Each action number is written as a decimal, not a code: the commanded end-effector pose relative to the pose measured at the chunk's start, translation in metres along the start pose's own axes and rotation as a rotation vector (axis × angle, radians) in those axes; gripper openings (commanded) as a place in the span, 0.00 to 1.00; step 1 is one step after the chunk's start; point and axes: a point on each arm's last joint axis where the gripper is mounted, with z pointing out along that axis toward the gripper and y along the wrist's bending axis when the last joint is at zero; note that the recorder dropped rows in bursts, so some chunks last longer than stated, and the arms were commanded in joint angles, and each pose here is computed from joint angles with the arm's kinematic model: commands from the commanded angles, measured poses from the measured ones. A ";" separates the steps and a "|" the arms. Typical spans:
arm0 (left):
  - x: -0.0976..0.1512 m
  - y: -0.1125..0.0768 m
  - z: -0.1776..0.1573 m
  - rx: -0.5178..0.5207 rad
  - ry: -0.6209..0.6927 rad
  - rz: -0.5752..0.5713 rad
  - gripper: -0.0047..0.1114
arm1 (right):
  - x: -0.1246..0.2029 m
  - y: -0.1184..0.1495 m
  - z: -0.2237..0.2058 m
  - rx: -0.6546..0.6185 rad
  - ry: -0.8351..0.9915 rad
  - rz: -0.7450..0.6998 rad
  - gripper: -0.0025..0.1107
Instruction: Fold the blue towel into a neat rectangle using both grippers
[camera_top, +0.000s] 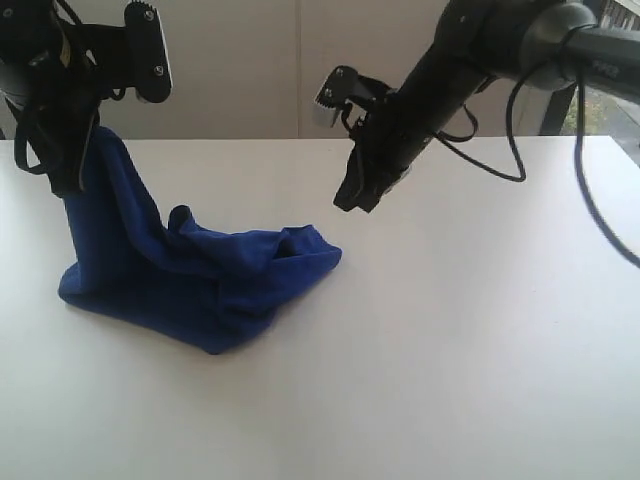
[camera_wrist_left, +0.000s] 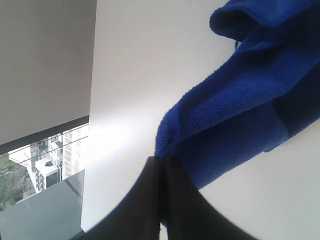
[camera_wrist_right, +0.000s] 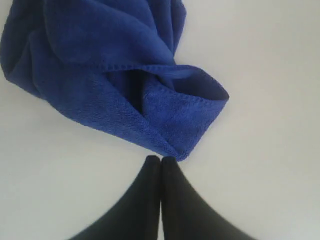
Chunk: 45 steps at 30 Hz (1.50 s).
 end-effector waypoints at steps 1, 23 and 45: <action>0.002 0.001 -0.002 0.011 -0.004 -0.028 0.04 | 0.003 -0.003 0.024 -0.020 0.007 -0.153 0.06; 0.001 -0.001 -0.002 0.027 -0.012 -0.041 0.04 | -0.018 0.006 0.078 0.123 0.070 -0.444 0.39; 0.000 -0.002 -0.002 0.040 -0.020 -0.052 0.04 | -0.013 -0.002 0.094 0.178 0.077 -0.446 0.39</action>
